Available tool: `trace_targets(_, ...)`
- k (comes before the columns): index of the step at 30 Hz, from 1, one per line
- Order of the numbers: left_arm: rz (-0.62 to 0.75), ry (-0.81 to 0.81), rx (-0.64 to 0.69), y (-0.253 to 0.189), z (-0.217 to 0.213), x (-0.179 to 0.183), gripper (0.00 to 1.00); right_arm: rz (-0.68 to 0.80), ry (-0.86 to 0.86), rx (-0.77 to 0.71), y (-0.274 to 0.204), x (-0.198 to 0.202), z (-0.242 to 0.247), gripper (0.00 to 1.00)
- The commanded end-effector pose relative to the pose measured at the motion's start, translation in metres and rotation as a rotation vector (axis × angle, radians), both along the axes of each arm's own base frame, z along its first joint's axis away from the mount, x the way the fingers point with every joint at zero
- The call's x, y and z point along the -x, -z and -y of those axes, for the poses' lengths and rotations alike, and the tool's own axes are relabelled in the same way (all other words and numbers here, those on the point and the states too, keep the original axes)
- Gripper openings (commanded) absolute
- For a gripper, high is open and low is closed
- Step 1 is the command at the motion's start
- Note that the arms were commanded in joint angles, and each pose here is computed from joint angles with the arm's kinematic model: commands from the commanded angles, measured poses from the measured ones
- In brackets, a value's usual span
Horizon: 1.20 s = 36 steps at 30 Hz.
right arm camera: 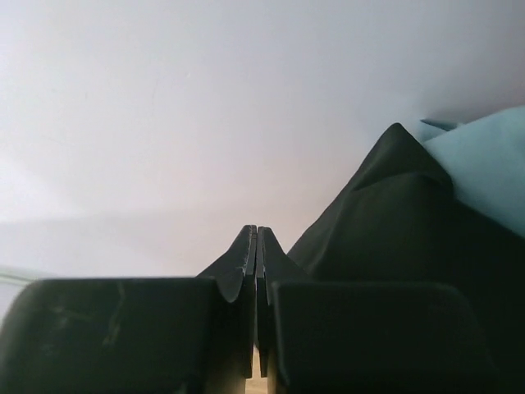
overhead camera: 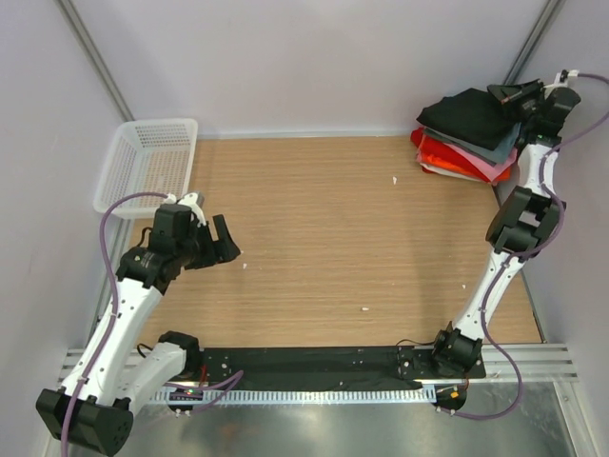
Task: Fold and stack the t-shirts
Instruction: Reset both grippers
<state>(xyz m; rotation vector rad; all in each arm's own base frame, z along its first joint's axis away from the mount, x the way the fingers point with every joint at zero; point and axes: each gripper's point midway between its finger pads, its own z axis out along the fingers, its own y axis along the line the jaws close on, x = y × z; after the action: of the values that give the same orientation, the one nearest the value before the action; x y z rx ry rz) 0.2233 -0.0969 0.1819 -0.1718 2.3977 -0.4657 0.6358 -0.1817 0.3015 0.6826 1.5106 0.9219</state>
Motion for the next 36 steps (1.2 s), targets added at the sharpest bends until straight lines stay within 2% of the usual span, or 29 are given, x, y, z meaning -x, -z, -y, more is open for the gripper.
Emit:
trace_targets(1,0.030,-0.005,-0.011,-0.002,-0.001,-0.006,0.80,0.052,0.037,-0.159,0.037,-0.012,0.036,0.03)
trace_targets(5,0.033,-0.007,-0.012,-0.003,-0.002,-0.006,0.80,0.112,0.048,-0.170,0.053,-0.009,0.046,0.02)
trace_targets(11,0.033,-0.014,-0.017,-0.003,-0.003,-0.006,0.80,0.089,0.046,-0.190,0.075,-0.006,0.053,0.02)
trace_targets(13,0.034,-0.015,-0.018,-0.003,-0.003,-0.006,0.80,0.123,0.035,-0.188,0.062,-0.002,0.054,0.11)
trace_targets(14,0.036,-0.014,-0.016,-0.004,-0.003,-0.006,0.80,0.133,0.032,-0.196,0.056,0.000,0.055,0.19)
trace_targets(15,0.037,-0.015,-0.017,-0.004,-0.003,-0.006,0.80,0.157,0.028,-0.188,0.039,0.003,0.053,0.40)
trace_targets(18,0.048,-0.015,-0.014,-0.007,-0.004,-0.006,0.80,0.224,0.031,-0.157,-0.009,0.012,0.052,0.66)
trace_targets(19,0.053,-0.012,-0.010,-0.008,-0.003,-0.005,0.80,0.239,0.036,-0.152,-0.021,0.015,0.053,0.69)
trace_targets(21,0.056,-0.014,-0.011,-0.009,-0.004,-0.004,0.80,0.286,0.051,-0.136,-0.057,0.028,0.057,0.75)
trace_targets(24,0.073,-0.016,-0.007,-0.012,-0.004,-0.004,0.80,0.319,0.078,-0.130,-0.088,0.042,0.063,0.79)
trace_targets(28,0.089,-0.009,0.000,-0.016,-0.003,-0.003,0.80,0.365,0.099,-0.074,-0.149,0.074,0.049,0.83)
trace_targets(36,0.130,0.001,0.018,-0.025,-0.002,0.000,0.80,0.378,0.128,0.027,-0.213,0.137,0.000,0.87)
